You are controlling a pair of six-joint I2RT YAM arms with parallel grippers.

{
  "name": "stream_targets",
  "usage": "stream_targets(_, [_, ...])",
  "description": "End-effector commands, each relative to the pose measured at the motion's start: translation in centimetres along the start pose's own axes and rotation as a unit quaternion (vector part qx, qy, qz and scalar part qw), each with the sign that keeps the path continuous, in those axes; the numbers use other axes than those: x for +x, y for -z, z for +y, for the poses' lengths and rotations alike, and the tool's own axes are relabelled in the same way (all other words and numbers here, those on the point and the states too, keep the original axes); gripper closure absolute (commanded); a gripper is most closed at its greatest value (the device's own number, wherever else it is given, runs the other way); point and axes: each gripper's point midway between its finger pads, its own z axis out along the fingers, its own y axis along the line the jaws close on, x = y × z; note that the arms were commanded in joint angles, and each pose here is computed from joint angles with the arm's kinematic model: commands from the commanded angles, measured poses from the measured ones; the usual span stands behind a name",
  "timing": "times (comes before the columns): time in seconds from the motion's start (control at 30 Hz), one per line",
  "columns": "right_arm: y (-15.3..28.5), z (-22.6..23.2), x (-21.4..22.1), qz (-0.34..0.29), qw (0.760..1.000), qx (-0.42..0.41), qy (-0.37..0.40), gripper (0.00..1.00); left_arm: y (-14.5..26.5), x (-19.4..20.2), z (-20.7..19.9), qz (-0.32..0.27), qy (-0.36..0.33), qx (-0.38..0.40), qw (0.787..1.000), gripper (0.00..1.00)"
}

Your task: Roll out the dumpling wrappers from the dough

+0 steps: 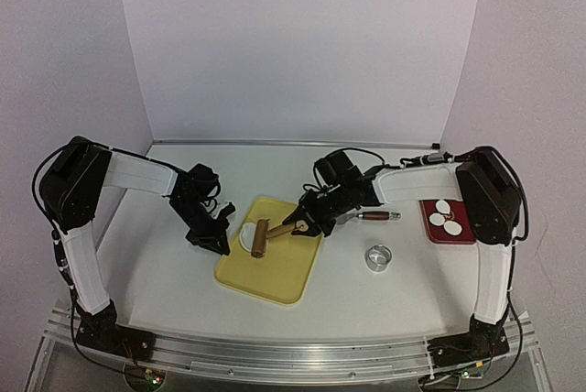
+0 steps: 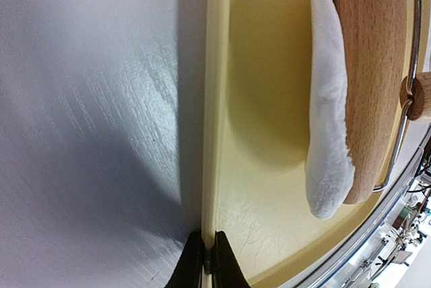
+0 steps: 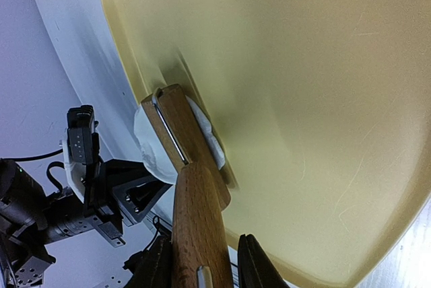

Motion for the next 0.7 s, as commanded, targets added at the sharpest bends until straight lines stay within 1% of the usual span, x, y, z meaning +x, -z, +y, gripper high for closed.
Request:
stream_targets(0.0, [3.09,-24.71,1.16,-0.038,0.896,0.419,-0.143,1.00,0.58,-0.09,3.87,-0.015,0.023,-0.073,0.997,1.00])
stream_targets(0.67, [3.70,-25.62,1.32,-0.035,0.891,0.429,-0.148,1.00,0.57,-0.15,4.13,-0.014,0.026,-0.070,0.997,1.00])
